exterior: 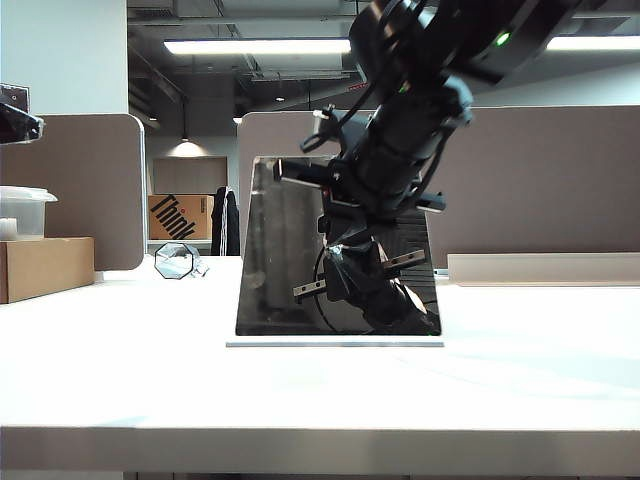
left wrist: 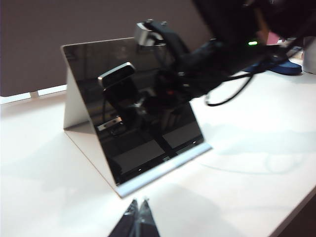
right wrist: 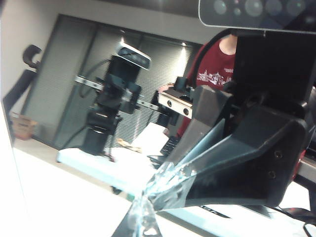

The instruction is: Push the center of the mirror on the table forward to move it for a short distance.

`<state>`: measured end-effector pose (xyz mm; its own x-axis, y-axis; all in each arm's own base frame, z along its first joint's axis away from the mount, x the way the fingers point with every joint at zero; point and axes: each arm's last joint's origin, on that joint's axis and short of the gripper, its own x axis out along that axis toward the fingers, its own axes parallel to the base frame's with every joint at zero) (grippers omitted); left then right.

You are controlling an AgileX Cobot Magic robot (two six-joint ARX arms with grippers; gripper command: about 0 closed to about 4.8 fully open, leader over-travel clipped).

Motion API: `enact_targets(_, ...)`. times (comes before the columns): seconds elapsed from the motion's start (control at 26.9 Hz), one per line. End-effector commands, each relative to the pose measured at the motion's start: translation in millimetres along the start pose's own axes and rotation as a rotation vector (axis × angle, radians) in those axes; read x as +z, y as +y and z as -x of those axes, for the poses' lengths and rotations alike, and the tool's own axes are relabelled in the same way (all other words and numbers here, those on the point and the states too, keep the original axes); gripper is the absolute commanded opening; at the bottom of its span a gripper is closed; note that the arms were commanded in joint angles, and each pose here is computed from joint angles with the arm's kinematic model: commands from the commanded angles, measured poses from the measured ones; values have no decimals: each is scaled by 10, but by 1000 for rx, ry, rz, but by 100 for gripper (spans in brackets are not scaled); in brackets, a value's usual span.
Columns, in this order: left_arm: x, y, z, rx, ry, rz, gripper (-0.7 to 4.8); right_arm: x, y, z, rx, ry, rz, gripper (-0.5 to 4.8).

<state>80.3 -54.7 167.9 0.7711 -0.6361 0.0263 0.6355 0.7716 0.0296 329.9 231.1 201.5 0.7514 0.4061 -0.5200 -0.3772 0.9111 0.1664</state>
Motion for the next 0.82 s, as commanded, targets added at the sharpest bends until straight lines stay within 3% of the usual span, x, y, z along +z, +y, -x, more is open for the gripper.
enact_targets(0.04,6,2,-1,0,-8,-2,-5,87,-97,-222,-42,-13,-1,-5)
enact_targets(0.52,7,4,0,2,-9,-2,-5,687,-609,-1111,-149,-136,-13,-5)
enact_targets(0.82,7,4,0,2,-9,-2,-5,796,-738,-1436,-160,-187,-24,-5)
